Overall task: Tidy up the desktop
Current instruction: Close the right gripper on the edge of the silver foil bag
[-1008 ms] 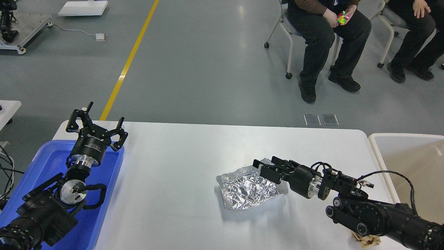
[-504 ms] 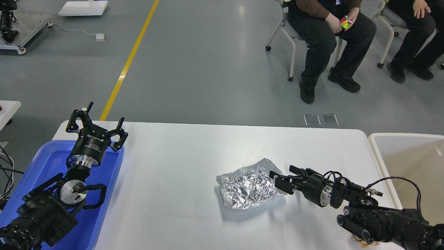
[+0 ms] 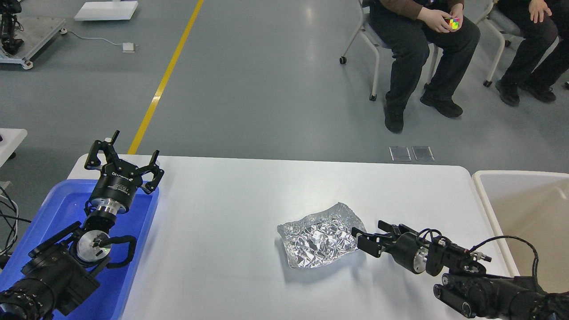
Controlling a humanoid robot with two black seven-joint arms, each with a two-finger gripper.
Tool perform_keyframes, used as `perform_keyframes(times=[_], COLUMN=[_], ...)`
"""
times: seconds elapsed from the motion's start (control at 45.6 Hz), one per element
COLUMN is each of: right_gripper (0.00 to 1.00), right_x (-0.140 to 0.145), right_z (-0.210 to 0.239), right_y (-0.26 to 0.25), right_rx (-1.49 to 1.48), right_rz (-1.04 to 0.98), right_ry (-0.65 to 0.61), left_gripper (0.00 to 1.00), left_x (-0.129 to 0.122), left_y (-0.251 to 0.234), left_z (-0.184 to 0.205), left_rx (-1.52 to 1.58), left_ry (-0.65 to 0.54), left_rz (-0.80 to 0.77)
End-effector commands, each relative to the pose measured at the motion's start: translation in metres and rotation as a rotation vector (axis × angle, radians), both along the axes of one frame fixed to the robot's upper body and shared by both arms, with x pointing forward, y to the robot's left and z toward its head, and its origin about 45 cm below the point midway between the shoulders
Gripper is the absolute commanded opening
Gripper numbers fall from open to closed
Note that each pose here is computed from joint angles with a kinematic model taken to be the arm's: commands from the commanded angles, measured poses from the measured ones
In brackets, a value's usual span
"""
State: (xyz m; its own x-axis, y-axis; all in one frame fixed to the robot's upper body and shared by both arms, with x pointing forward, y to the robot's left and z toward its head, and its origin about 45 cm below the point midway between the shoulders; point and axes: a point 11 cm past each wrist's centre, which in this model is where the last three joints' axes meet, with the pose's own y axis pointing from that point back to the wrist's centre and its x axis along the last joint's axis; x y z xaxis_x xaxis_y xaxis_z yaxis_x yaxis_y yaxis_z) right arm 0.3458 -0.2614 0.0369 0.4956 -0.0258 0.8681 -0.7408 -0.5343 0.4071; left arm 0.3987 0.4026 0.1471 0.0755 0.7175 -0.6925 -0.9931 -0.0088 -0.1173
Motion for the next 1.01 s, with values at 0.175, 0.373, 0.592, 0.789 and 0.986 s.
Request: perform_keyframes(times=[0.175, 0.373, 0.592, 0.789, 0.986], right_gripper=[0.94, 0.91, 0.86, 0.8, 0.33], right_x=[-0.002, -0.002, -0.001, 0.001, 0.001], right_z=[-0.001, -0.002, -0.002, -0.004, -0.004], right_y=[0.01, 0.022, 0.026, 0.02, 0.017], right_rx=[0.023, 0.039, 0.04, 0.022, 0.011], right_rz=[0.002, 0.014, 0.016, 0.003, 0.005], right_ry=[-0.013, -0.01, -0.01, -0.01, -0.011], left_gripper=[1.0, 1.0, 1.0, 1.0, 1.0], left_x=[0.0, 0.0, 0.0, 0.0, 0.0], left_y=[0.0, 0.0, 0.0, 0.0, 0.0], left_z=[0.0, 0.0, 0.0, 0.0, 0.0], left_rx=[0.0, 0.0, 0.0, 0.0, 0.0], left_ry=[0.0, 0.0, 0.0, 0.0, 0.0], left_rz=[0.0, 0.0, 0.0, 0.0, 0.0])
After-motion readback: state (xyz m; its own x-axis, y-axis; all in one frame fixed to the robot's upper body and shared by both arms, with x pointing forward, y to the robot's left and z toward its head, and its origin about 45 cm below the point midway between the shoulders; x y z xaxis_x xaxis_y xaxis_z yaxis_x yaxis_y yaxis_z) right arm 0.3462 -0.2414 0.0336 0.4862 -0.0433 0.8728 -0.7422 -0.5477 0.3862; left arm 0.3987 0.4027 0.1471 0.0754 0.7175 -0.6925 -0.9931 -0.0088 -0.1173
